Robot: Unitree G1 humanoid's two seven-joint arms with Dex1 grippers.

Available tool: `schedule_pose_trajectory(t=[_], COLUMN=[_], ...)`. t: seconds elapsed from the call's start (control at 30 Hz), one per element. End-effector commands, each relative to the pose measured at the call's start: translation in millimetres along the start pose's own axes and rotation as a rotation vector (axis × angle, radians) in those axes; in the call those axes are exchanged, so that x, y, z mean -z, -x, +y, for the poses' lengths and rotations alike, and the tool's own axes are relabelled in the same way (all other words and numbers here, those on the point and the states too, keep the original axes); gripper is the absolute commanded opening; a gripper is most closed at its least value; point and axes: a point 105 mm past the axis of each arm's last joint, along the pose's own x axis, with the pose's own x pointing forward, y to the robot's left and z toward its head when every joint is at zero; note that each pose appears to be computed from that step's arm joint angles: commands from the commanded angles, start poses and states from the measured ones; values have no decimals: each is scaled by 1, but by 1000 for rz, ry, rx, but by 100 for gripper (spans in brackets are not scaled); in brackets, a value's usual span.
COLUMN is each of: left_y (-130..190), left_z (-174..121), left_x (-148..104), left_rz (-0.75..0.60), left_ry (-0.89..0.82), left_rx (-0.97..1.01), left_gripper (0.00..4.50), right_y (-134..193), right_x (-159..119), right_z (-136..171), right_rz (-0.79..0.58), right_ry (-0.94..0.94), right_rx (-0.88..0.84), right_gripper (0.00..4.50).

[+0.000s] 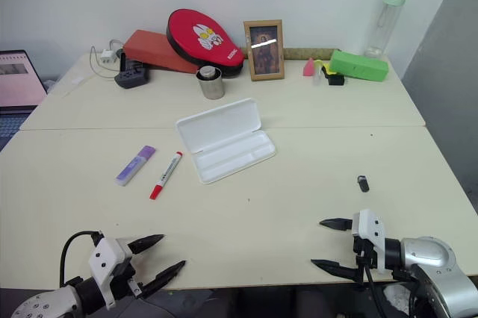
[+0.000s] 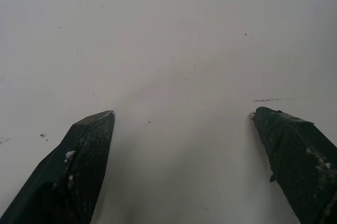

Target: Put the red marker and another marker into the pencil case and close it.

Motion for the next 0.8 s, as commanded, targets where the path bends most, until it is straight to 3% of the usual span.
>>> schedule_pose_trajectory(t=[0.03,0.8], left_y=[2,-2], left_z=[-1,-6], left_x=[-7,-11], left_rz=[-14,-32], left_ry=[-13,-14], left_rx=[13,-7], left_gripper=[450,450], right_y=[3,-3], right_x=[-5,-5], right_z=[0,2], right_rz=[-6,-9], right_ry=[34,37], right_rx=[-2,-41], right_gripper=[448,448])
